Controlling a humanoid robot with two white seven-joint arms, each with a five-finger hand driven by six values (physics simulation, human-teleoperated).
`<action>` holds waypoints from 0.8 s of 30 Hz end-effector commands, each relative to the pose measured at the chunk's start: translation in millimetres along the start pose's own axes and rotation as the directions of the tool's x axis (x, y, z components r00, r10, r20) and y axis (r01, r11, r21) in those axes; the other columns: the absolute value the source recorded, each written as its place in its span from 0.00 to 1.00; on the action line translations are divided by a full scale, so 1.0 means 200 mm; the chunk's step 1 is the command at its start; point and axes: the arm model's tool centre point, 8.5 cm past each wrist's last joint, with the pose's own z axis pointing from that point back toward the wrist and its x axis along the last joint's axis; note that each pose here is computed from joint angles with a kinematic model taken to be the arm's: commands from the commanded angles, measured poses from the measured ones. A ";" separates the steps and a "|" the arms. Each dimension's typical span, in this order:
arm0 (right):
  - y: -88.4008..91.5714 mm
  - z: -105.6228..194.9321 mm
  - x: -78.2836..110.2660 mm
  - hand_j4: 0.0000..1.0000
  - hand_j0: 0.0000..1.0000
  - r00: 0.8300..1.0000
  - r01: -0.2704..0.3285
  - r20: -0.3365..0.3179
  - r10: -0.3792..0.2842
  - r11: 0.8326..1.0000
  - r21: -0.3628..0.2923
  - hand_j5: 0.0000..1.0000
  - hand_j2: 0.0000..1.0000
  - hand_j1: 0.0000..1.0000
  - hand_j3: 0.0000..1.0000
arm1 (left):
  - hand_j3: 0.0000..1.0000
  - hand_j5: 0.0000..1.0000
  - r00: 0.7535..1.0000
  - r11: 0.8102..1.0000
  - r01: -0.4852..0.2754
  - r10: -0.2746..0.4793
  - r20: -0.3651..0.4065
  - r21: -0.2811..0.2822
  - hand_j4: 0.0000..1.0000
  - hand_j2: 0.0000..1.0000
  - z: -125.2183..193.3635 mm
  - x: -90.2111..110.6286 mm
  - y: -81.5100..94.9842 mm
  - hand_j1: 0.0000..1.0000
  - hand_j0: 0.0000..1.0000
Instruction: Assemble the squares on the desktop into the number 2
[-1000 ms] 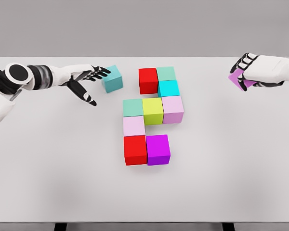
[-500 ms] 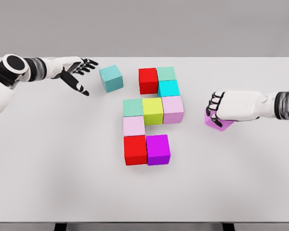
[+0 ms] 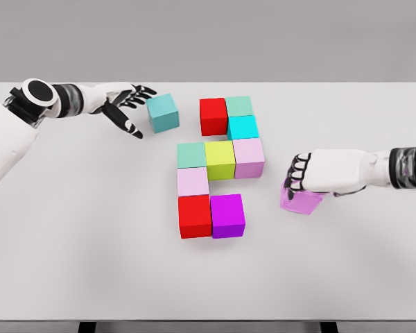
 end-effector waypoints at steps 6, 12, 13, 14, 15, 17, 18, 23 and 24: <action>-0.04 0.33 -0.29 1.00 1.00 0.973 0.128 -0.174 -0.150 0.983 -0.134 1.00 1.00 1.00 1.00 | 1.00 1.00 0.994 0.995 0.095 -0.095 0.049 0.002 1.00 1.00 -0.04 0.09 -0.02 1.00 1.00; 0.05 0.38 -0.40 1.00 1.00 0.945 0.208 -0.224 -0.237 0.967 -0.146 1.00 1.00 1.00 1.00 | 1.00 1.00 0.992 0.994 0.108 -0.108 0.063 -0.003 1.00 1.00 -0.05 0.12 -0.04 1.00 1.00; 0.09 0.39 -0.42 1.00 1.00 0.937 0.228 -0.239 -0.256 0.963 -0.141 1.00 1.00 1.00 1.00 | 1.00 1.00 0.992 0.994 0.108 -0.108 0.063 -0.003 1.00 1.00 -0.05 0.12 -0.04 1.00 1.00; 0.13 0.39 -0.44 1.00 1.00 0.930 0.245 -0.248 -0.272 0.960 -0.134 1.00 1.00 1.00 1.00 | 1.00 1.00 0.992 0.994 0.109 -0.108 0.062 -0.007 1.00 1.00 -0.06 0.12 -0.04 1.00 1.00; 0.13 0.36 -0.44 1.00 1.00 0.931 0.247 -0.242 -0.274 0.960 -0.135 1.00 1.00 1.00 1.00 | 1.00 1.00 0.992 0.994 0.111 -0.110 0.065 -0.010 1.00 1.00 -0.07 0.12 -0.05 1.00 1.00; 0.15 0.29 -0.44 1.00 1.00 0.934 0.232 -0.253 -0.252 0.967 -0.107 1.00 1.00 1.00 1.00 | 1.00 1.00 0.992 0.994 0.111 -0.109 0.070 -0.015 1.00 1.00 -0.08 0.14 -0.07 1.00 1.00; 0.15 0.25 -0.44 1.00 1.00 0.938 0.222 -0.250 -0.240 0.970 -0.098 1.00 1.00 1.00 1.00 | 1.00 1.00 0.992 0.994 0.111 -0.109 0.070 -0.015 1.00 1.00 -0.08 0.14 -0.07 1.00 1.00; 0.15 -0.01 -0.35 1.00 1.00 0.963 0.202 -0.164 -0.211 0.977 -0.070 1.00 1.00 1.00 1.00 | 1.00 1.00 0.991 0.994 0.110 -0.109 0.072 -0.015 1.00 1.00 -0.08 0.14 -0.07 1.00 1.00; 0.14 -0.01 -0.35 1.00 1.00 0.964 0.201 -0.165 -0.210 0.977 -0.071 1.00 1.00 1.00 1.00 | 1.00 1.00 0.992 0.994 0.108 -0.107 0.073 -0.016 1.00 1.00 -0.08 0.14 -0.07 1.00 1.00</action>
